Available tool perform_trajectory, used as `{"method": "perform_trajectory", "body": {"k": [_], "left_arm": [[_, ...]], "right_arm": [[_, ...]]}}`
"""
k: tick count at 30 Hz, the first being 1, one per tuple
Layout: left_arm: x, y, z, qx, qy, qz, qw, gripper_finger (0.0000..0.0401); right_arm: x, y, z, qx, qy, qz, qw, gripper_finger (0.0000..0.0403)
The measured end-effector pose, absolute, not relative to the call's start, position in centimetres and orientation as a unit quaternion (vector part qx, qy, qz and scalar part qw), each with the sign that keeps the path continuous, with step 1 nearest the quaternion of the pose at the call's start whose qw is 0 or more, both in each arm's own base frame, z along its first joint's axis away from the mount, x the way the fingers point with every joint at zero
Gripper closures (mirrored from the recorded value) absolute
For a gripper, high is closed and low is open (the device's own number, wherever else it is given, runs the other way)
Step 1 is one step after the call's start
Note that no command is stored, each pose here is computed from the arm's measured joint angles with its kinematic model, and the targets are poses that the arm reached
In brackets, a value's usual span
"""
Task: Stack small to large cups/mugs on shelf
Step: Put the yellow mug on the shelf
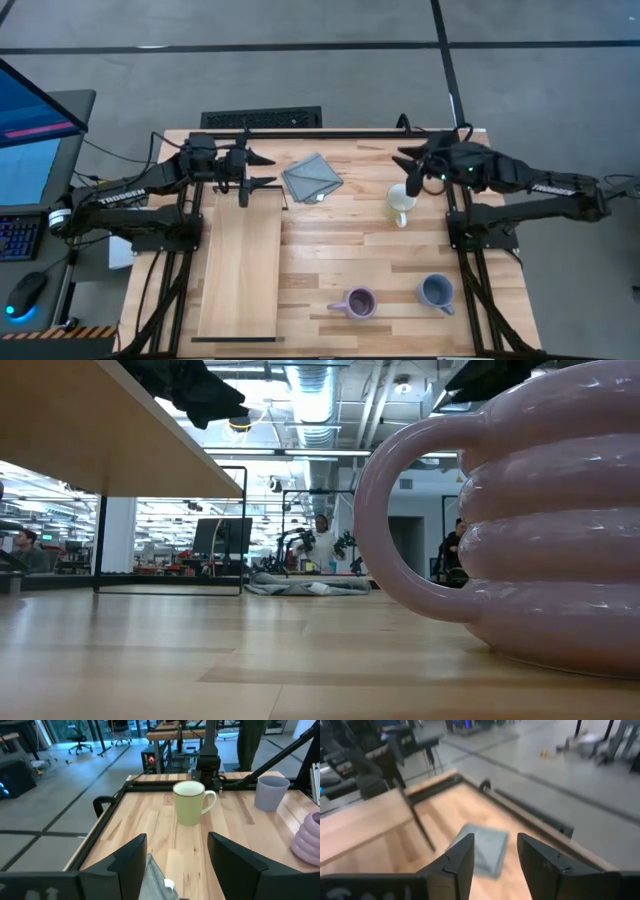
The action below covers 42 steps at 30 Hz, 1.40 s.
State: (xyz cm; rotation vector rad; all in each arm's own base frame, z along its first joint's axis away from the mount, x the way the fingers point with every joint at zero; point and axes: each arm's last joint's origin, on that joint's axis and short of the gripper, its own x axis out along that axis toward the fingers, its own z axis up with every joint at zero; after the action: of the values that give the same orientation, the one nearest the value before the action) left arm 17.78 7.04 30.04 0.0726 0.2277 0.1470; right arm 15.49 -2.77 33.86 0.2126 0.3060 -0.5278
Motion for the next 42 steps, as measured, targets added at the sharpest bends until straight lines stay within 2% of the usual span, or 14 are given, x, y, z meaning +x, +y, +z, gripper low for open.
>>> {"method": "perform_trajectory", "body": {"k": [13, 17, 22, 30, 36, 42], "left_arm": [[17.7, 7.0, 29.8, 0.025, 0.126, 0.073, 0.989, 0.0198], [17.7, 7.0, 29.8, 0.013, 0.125, 0.074, 0.989, 0.0198], [17.7, 7.0, 29.8, 0.013, 0.125, 0.074, 0.989, 0.0198], [17.7, 7.0, 29.8, 0.008, 0.124, 0.075, 0.989, 0.0198], [17.7, 7.0, 29.8, 0.006, 0.124, 0.075, 0.989, 0.0198], [17.7, 7.0, 29.8, 0.006, 0.124, 0.075, 0.989, 0.0198]], "right_arm": [[15.0, 0.1, 30.5, 0.276, 0.289, -0.270, 0.876, 0.0254], [15.0, 1.1, 30.1, 0.318, 0.316, -0.245, 0.859, 0.0262], [14.8, 1.8, 30.2, 0.335, 0.332, -0.203, 0.858, 0.0269], [14.7, 1.9, 30.4, 0.338, 0.326, -0.190, 0.862, 0.0268], [14.6, 1.8, 30.4, 0.326, 0.329, -0.186, 0.867, 0.0250], [14.6, 1.8, 30.4, 0.325, 0.329, -0.186, 0.867, 0.0193]]}}
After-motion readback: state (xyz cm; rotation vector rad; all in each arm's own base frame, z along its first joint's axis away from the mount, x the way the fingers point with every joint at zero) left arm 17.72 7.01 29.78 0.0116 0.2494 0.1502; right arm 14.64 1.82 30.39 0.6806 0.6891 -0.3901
